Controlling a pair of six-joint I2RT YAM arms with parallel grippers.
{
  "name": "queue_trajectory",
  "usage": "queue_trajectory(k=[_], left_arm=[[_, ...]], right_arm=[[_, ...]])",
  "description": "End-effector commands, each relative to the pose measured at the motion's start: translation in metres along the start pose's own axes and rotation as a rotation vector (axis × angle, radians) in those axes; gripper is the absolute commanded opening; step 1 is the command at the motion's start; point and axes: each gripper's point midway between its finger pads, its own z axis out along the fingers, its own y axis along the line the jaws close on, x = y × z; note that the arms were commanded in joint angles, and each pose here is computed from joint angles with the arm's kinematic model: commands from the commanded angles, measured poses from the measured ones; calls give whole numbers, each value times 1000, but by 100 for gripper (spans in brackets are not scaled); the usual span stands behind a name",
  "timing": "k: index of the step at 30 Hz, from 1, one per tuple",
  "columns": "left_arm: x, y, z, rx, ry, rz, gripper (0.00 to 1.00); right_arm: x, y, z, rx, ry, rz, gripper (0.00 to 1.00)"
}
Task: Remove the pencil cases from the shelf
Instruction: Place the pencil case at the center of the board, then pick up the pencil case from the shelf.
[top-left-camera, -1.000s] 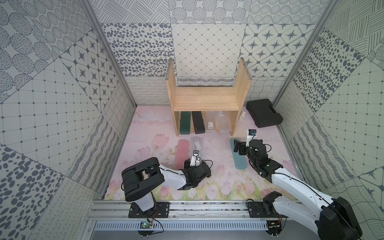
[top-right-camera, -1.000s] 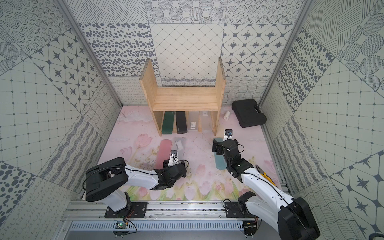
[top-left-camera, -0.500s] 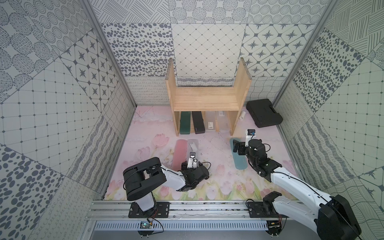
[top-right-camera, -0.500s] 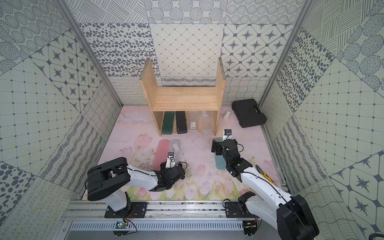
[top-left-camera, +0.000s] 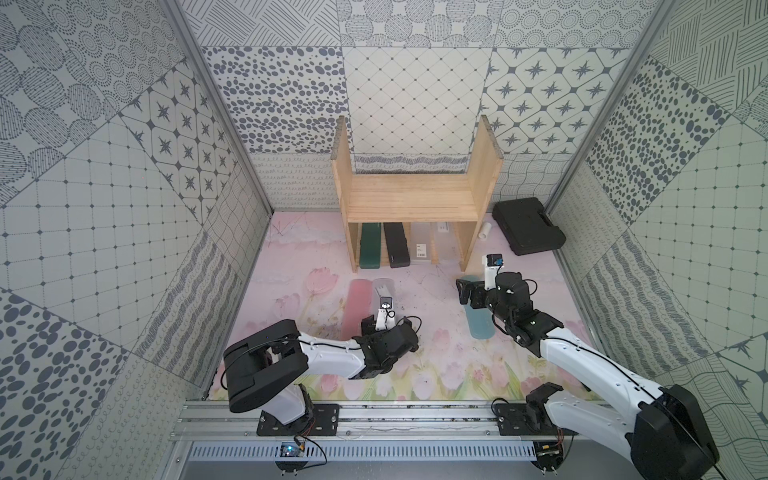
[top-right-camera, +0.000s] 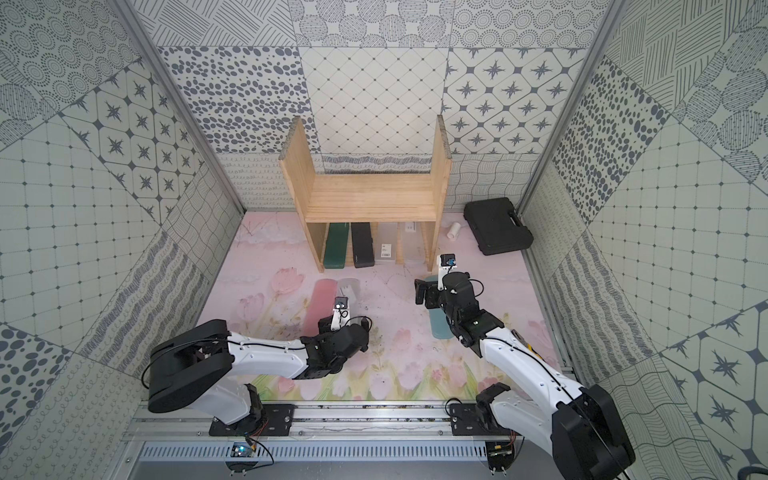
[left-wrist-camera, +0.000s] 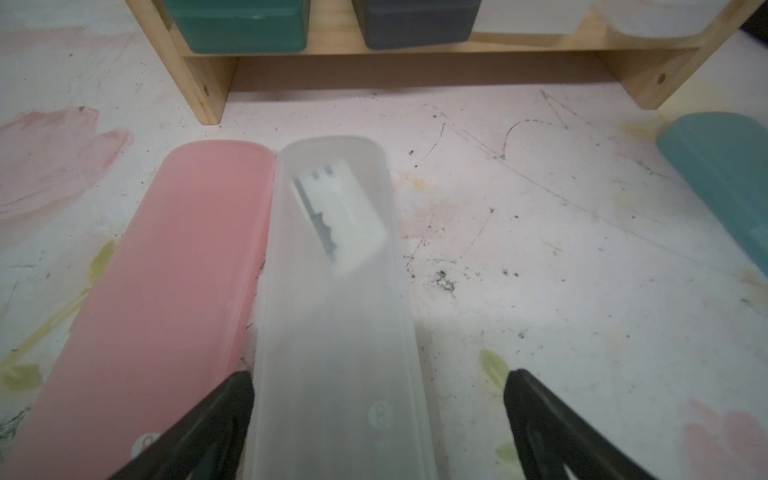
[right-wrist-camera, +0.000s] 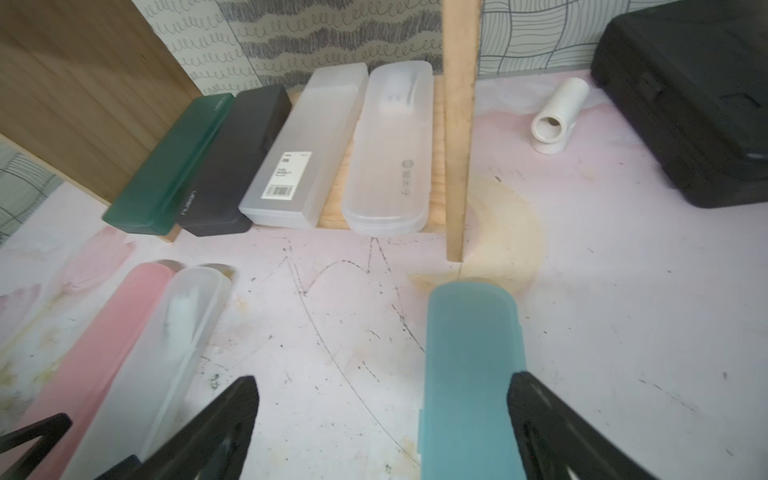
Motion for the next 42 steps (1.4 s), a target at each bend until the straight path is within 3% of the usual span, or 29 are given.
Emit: queue_trajectory(k=[1,8,17,29,42], left_arm=[[-16,5,-15,18,26,53,99],[-58,32,-45,100,15,-45,99],[-92,55,-61,229,-21,-42,99],[-95,73,-42,270,-3,-59,99],[-89,83,-44,250,-63,-52,99]], right_arm=[[-13,24,1,-97,34,54,98],[-12,32,26,-20,113,35,98],[-11,22,76,161,142,-67,96],[-15,8,116,289,150,-129,96],[-16,-3,135,313,175,-120,90]])
